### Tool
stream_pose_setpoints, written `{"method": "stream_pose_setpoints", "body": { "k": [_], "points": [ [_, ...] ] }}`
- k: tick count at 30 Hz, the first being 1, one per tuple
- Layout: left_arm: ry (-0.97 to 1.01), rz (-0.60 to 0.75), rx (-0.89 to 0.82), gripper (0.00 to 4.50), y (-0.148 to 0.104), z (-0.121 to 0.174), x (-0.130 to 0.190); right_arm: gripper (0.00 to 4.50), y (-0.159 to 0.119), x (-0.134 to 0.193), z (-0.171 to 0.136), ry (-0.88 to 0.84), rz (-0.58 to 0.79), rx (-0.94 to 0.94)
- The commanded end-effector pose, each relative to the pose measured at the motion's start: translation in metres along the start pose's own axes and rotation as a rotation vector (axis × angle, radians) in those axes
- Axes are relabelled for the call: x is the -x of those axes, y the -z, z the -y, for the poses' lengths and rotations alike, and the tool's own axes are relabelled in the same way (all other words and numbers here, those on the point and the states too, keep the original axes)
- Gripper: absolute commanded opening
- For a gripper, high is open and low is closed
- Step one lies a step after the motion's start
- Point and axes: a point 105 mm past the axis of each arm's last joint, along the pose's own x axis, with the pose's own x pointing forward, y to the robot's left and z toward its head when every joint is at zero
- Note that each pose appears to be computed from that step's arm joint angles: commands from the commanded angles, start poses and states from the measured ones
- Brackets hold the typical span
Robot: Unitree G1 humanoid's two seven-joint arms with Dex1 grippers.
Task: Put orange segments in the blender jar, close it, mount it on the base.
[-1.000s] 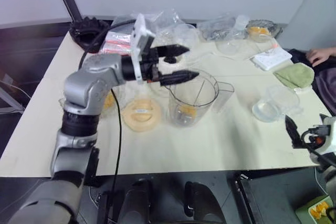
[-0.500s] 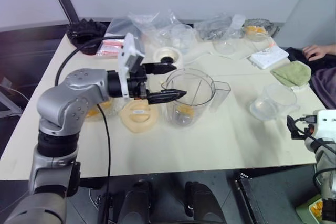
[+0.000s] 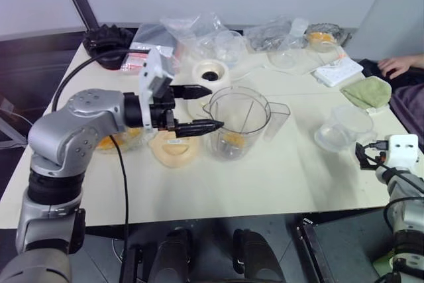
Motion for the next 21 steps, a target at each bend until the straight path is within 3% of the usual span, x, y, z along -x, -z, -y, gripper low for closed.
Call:
{"method": "stream_pose_setpoints", "body": {
  "k": [1,21],
  "points": [
    [0.015,0.026,-0.049,4.46,-0.009,0.009,0.000,4.50,-0.010,-0.004,0.014,0.057,0.030,0.032],
    [0.016,0.006,-0.058,4.46,-0.010,0.007,0.000,4.50,-0.015,-0.042,0.001,0.081,0.031,-0.051]
  ]
}}
